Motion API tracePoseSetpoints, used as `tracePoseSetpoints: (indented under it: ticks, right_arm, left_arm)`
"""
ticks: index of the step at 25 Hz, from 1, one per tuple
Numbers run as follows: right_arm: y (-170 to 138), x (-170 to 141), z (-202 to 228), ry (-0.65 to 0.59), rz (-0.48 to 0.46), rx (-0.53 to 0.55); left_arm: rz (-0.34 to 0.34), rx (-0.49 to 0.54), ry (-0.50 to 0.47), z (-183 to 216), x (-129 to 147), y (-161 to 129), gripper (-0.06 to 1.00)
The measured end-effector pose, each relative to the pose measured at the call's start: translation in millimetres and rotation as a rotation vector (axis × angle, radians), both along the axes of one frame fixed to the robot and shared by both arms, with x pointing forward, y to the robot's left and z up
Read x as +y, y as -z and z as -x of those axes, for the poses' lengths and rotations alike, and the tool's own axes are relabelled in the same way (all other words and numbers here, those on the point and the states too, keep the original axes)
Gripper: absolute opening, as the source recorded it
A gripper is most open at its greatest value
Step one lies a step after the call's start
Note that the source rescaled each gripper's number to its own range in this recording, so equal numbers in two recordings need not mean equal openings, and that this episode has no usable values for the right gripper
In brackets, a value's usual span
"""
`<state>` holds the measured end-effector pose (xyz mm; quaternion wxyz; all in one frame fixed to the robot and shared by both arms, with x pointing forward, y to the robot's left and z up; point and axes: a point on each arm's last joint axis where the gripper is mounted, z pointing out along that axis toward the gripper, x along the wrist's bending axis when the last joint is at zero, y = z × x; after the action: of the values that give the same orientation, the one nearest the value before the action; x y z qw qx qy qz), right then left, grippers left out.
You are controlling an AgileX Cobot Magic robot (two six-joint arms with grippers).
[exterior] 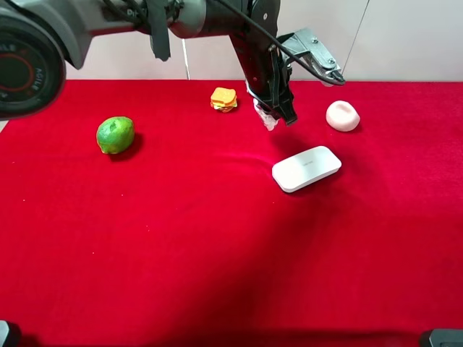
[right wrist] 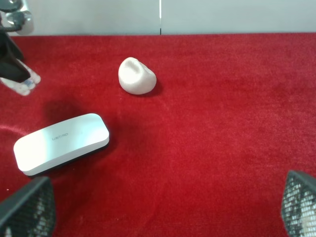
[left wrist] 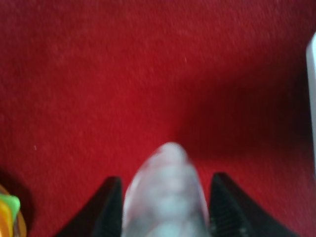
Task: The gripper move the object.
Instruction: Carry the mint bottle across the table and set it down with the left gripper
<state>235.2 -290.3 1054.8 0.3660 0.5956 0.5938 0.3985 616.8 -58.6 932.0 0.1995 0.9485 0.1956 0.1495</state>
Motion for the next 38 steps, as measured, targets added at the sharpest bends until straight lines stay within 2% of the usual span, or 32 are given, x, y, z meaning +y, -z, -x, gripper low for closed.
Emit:
tracePoseSetpoints:
  ticks: [5,11,36,38]
  right_arm:
    - [0.0,0.0,0.0,0.0,0.0,0.0]
    - [0.0,0.1,0.0,-0.001,-0.001,0.0]
    - [-0.1,0.1,0.0,-0.001,-0.001,-0.001]
    - [-0.1,0.1,0.0,-0.001,-0.001,-0.001]
  left_arm:
    - [0.019,-0.022,0.003,-3.8,-3.7,11.9,0.0]
    - [0.005,-0.006,0.003,-4.5,-4.4,27.0,0.0]
    - [-0.003,-0.033,0.046,-5.5,-5.4,26.9,0.0]
    - [-0.002,-0.034,0.046,-5.5,-5.4,26.8,0.04]
